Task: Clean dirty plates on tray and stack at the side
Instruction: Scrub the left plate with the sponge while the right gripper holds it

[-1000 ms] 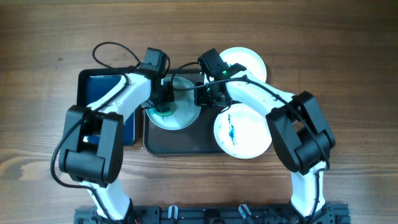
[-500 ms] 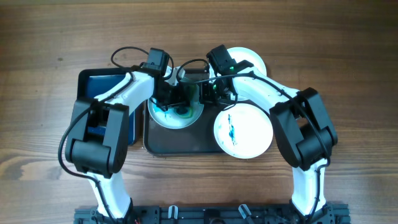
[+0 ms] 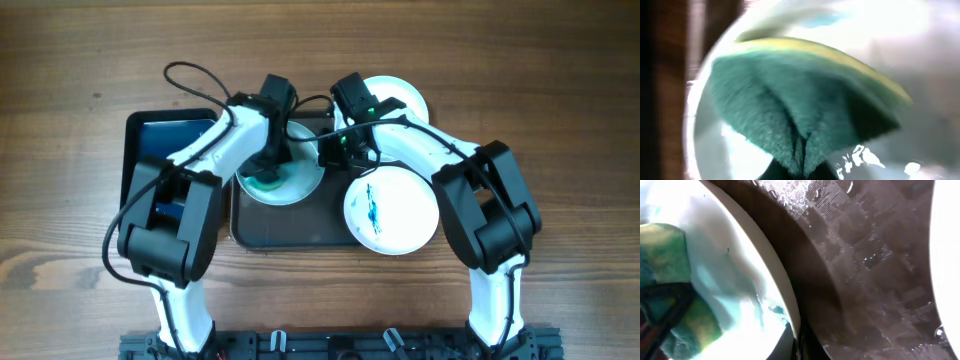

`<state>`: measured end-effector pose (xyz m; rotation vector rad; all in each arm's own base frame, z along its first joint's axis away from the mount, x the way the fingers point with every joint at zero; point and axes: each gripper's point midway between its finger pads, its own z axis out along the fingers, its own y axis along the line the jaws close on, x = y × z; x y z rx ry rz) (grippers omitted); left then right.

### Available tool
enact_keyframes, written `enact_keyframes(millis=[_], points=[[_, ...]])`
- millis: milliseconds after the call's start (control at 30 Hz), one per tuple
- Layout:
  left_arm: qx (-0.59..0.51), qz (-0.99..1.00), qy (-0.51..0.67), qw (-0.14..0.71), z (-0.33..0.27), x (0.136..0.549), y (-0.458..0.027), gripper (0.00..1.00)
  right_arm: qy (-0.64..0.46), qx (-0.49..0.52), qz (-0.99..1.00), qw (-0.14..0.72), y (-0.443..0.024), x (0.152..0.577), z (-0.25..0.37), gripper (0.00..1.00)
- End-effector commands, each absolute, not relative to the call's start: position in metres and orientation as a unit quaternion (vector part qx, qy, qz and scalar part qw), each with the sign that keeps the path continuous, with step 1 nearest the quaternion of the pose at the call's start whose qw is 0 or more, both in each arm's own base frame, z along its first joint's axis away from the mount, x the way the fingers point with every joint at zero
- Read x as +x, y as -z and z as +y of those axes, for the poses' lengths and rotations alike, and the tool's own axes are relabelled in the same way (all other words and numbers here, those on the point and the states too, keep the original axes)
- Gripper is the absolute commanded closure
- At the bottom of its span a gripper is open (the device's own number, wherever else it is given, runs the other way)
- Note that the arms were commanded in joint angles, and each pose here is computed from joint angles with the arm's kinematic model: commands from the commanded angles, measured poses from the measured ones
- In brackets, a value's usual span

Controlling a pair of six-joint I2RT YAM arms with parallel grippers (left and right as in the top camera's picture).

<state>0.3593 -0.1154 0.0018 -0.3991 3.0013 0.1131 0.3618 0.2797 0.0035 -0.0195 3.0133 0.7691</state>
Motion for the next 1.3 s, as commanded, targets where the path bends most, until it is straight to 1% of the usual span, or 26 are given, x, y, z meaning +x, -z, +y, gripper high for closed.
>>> enact_keyframes(millis=[0,67,200,267,300,367,433,467,600,667,700,733,767,867,933,967,1000,1067,1133,1200,1267], points=[[-0.016,0.991,0.125,-0.036,-0.190,0.313,0.026,0.96,-0.253,-0.006,0.967,0.006,0.002,0.361,0.282,0.96],[0.019,0.987,0.157,-0.041,-0.205,0.308,0.023,0.96,-0.253,-0.006,0.967,0.006,0.001,0.361,0.282,0.96],[0.011,0.985,0.167,-0.028,-0.203,0.318,0.022,0.96,-0.253,-0.005,0.967,0.006,0.001,0.361,0.282,0.96],[0.002,0.979,0.205,-0.021,-0.204,0.330,0.014,0.96,-0.253,-0.006,0.967,0.006,0.002,0.361,0.282,0.96],[0.017,0.968,0.250,-0.016,-0.212,0.337,0.005,0.96,-0.253,-0.005,0.967,0.006,0.001,0.361,0.282,0.96],[0.013,0.954,0.301,-0.003,-0.217,0.349,-0.006,0.96,-0.253,-0.006,0.967,0.006,0.001,0.361,0.282,0.96],[-0.015,0.954,0.300,0.017,-0.206,0.365,-0.006,0.96,-0.253,-0.006,0.967,0.005,0.002,0.361,0.282,0.96],[-0.037,0.959,0.281,0.025,-0.196,0.371,-0.003,0.96,-0.253,-0.005,0.968,0.005,0.002,0.361,0.282,0.96],[-0.152,0.979,0.106,0.085,-0.130,0.395,0.018,0.96,-0.253,-0.005,0.968,0.005,0.002,0.360,0.282,0.96],[-0.205,0.972,0.032,0.109,-0.101,0.398,0.020,0.96,-0.253,-0.006,0.968,0.005,0.002,0.361,0.282,0.96],[-0.222,0.968,0.008,0.113,-0.092,0.396,0.021,0.96,-0.253,-0.006,0.968,0.005,0.002,0.361,0.282,0.96],[-0.270,0.956,-0.057,0.103,-0.069,0.380,0.021,0.96,-0.253,-0.006,0.968,0.005,0.002,0.361,0.282,0.96],[-0.290,0.949,-0.082,0.098,-0.061,0.372,0.021,0.96,-0.253,-0.006,0.968,0.005,0.002,0.361,0.282,0.96],[-0.312,0.942,-0.110,0.057,-0.053,0.347,0.021,0.96,-0.253,-0.006,0.967,0.006,0.001,0.361,0.282,0.96],[-0.295,0.952,-0.082,0.014,-0.066,0.334,0.024,0.96,-0.254,-0.007,0.967,0.008,0.001,0.362,0.282,0.96],[-0.240,0.970,-0.031,-0.027,-0.088,0.325,0.026,0.96,-0.254,-0.006,0.967,0.008,0.001,0.362,0.282,0.96],[-0.157,0.984,0.045,-0.077,-0.116,0.311,0.023,0.96,-0.254,-0.006,0.967,0.007,0.001,0.362,0.282,0.96],[-0.087,0.985,0.108,-0.107,-0.137,0.300,0.018,0.96,-0.255,-0.006,0.967,0.006,0.001,0.361,0.283,0.96],[-0.031,0.977,0.180,-0.115,-0.160,0.297,0.010,0.96,-0.256,-0.006,0.967,0.007,0.001,0.362,0.283,0.96],[0.024,0.961,0.258,-0.100,-0.185,0.301,0.000,0.96,-0.256,-0.006,0.967,0.007,0.001,0.362,0.283,0.95],[0.045,0.955,0.283,-0.073,-0.196,0.312,-0.003,0.96,-0.255,-0.006,0.967,0.006,0.001,0.361,0.283,0.96]])
